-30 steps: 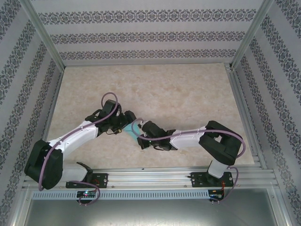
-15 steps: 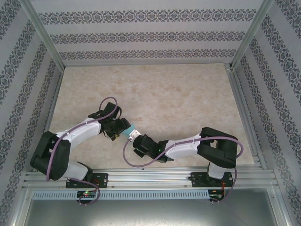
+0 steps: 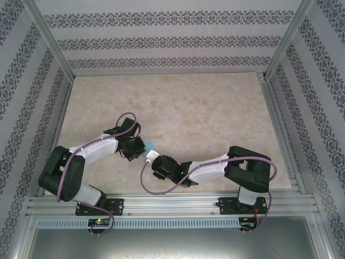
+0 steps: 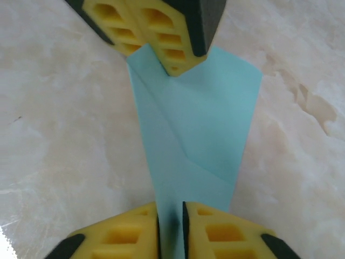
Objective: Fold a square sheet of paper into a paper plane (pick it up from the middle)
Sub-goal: Fold the wing for the fifth time at the center of the table.
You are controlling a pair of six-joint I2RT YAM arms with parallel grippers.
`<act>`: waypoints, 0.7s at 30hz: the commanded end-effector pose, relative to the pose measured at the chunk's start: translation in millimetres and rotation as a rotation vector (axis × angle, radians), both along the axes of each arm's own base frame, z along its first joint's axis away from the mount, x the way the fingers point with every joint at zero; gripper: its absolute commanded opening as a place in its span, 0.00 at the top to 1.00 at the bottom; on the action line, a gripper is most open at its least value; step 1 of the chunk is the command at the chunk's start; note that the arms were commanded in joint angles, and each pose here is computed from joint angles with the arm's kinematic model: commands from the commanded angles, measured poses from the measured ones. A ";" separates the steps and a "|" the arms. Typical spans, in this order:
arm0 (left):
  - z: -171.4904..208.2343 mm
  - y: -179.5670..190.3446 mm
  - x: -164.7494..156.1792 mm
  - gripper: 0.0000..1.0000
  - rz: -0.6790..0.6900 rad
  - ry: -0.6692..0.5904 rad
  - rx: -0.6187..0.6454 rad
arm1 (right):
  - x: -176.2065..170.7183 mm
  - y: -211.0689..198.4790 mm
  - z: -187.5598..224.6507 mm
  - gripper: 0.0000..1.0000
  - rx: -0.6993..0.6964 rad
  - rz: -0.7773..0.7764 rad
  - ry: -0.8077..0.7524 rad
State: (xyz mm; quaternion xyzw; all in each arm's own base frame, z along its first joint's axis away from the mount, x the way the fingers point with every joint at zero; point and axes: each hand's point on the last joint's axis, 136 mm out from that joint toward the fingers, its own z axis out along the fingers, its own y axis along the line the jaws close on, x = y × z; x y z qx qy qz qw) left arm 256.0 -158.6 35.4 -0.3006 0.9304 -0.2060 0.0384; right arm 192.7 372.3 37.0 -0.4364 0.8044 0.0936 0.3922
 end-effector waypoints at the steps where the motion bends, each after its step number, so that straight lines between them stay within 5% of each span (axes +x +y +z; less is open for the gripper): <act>1: 1.3 2.0 2.8 1.00 -0.001 0.010 0.006 | -3.1 9.7 6.0 0.76 0.023 0.015 0.023; 11: 2.8 0.3 3.8 1.00 -0.007 0.009 -0.002 | 3.5 16.1 3.5 0.87 -0.014 0.007 0.029; 21: 5.3 -1.1 6.2 1.00 -0.011 0.001 -0.007 | 3.3 7.3 -6.1 0.83 0.004 -0.046 0.106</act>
